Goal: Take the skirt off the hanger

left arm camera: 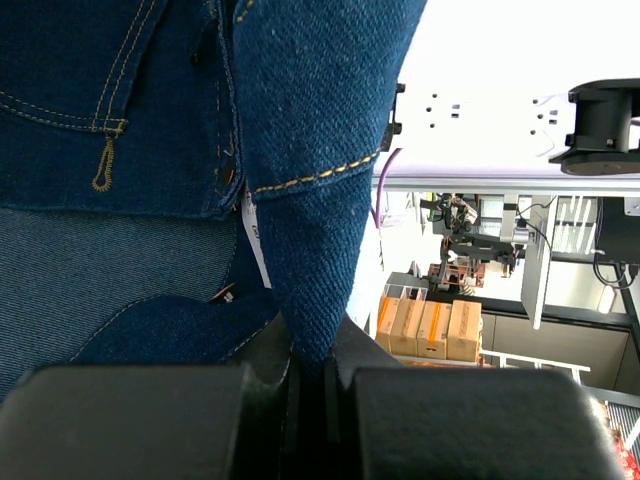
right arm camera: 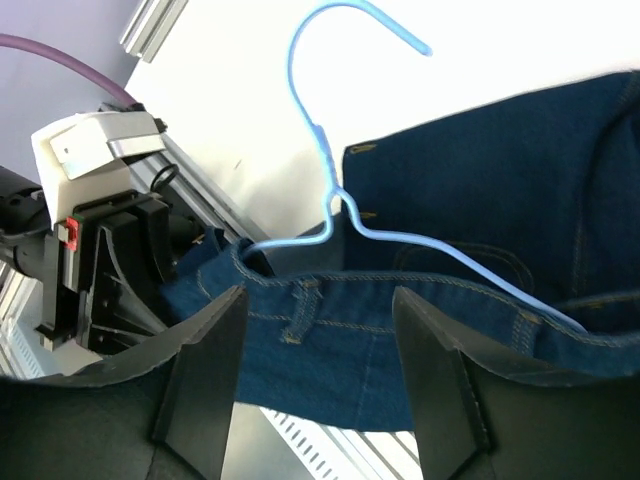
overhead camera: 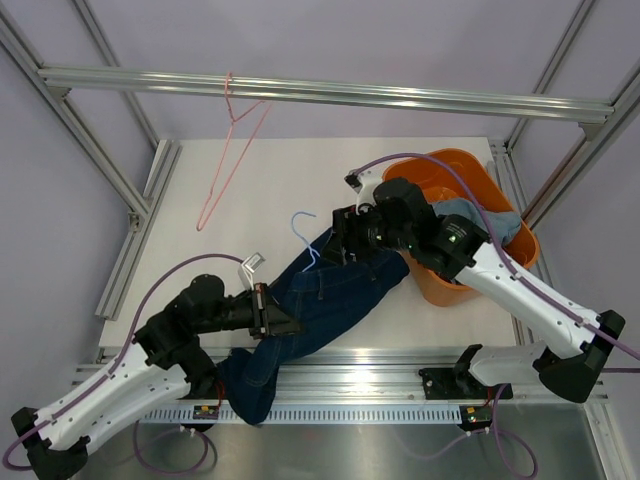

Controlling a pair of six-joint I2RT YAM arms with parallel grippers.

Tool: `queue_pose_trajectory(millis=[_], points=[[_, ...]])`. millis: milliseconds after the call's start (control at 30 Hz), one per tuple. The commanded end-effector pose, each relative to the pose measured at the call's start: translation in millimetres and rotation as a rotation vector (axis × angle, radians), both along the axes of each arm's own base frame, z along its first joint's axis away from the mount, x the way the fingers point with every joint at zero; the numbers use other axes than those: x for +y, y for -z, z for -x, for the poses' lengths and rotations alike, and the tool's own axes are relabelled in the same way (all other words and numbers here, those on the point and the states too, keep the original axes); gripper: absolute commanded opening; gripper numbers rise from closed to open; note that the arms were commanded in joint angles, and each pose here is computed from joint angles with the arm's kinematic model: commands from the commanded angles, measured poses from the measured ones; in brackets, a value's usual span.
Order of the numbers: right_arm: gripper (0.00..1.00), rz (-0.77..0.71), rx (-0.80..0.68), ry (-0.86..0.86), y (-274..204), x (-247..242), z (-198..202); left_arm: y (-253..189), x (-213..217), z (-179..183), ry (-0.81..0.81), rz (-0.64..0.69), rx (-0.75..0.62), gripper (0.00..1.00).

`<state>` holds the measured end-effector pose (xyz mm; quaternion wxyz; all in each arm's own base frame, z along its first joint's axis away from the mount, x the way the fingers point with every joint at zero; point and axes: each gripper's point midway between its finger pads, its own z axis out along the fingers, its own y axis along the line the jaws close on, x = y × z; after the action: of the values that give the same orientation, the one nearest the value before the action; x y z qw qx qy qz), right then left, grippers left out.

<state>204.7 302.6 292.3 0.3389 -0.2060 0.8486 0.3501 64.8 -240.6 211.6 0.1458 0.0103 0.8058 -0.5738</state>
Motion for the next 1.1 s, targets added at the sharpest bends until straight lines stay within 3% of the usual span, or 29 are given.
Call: queue_pose_trajectory(millis=[0, 333, 600, 1067], points=[[0.68, -0.029, -0.047, -0.001, -12.4, 21.9, -7.3, -54.7, -0.8, 4.3, 0.026, 0.128, -0.128, 0.0], [0.69, 0.03, -0.085, 0.004, -3.5, 44.2, -21.3, -63.3, 9.5, 12.1, 0.021, 0.13, -0.143, 0.0], [0.69, 0.015, -0.123, 0.001, -23.1, 49.0, -19.4, -55.7, 12.3, 13.5, 0.015, 0.121, -0.136, 0.0], [0.67, 0.07, -0.084, -0.03, 11.1, 68.1, -15.4, -71.4, 13.8, 17.0, 0.028, 0.147, -0.166, 0.0]])
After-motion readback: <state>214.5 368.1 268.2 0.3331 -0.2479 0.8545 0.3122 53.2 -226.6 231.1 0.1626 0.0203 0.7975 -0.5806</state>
